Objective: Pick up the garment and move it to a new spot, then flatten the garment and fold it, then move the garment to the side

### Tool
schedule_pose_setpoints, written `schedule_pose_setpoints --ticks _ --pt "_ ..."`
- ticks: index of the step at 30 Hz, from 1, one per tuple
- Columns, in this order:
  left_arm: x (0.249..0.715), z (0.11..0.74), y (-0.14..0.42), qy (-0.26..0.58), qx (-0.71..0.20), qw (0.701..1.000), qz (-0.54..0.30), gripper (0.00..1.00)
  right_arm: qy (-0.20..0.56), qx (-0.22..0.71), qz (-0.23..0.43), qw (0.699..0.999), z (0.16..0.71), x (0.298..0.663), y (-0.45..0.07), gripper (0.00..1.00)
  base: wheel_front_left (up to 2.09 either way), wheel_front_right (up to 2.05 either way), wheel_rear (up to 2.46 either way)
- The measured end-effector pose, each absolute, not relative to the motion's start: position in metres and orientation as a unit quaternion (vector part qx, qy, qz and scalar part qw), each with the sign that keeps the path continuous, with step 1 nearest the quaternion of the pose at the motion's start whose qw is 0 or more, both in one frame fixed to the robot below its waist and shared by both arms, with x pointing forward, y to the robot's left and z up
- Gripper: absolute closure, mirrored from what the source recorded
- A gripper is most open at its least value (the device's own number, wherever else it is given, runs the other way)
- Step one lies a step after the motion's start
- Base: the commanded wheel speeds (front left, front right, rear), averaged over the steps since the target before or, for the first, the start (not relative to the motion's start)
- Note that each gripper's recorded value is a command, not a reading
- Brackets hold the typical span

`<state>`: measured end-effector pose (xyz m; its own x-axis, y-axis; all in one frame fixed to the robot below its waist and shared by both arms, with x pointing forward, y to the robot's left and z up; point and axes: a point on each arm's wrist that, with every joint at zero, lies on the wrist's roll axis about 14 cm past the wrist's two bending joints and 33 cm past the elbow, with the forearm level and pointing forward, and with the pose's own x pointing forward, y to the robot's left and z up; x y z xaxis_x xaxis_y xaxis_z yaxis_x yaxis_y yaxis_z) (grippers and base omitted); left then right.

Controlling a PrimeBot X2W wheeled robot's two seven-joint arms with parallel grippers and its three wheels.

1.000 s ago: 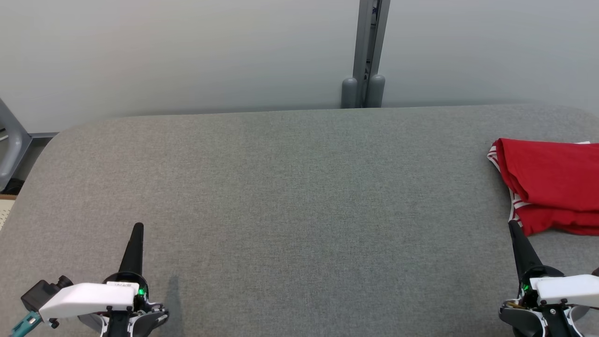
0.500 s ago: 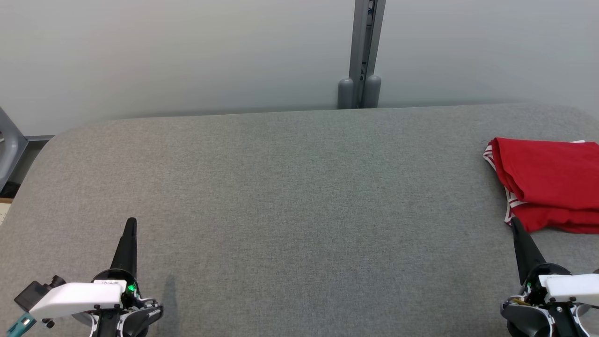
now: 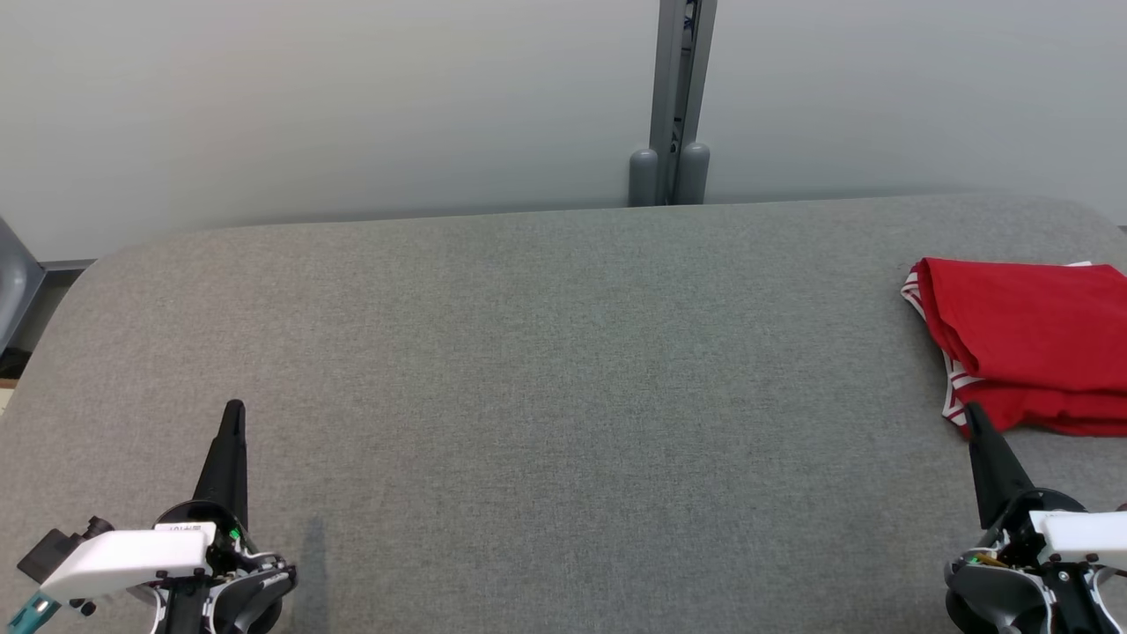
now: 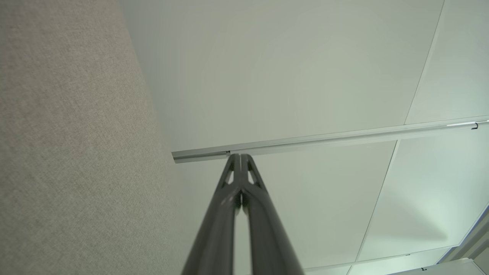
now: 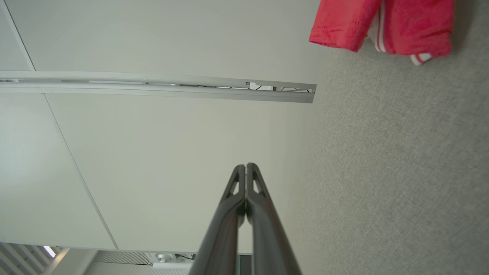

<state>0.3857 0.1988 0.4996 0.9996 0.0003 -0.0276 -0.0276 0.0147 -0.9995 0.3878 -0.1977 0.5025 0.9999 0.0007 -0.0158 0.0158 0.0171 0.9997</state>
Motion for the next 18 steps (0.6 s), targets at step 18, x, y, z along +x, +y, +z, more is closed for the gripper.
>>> schedule_pose_setpoints --ticks 18 --pt "0.3872 0.5036 0.1995 0.004 -0.709 0.705 0.004 1.00 0.004 0.710 -0.003 0.704 0.5041 0.3876 -0.1988 1.00 0.00 0.00 0.00"
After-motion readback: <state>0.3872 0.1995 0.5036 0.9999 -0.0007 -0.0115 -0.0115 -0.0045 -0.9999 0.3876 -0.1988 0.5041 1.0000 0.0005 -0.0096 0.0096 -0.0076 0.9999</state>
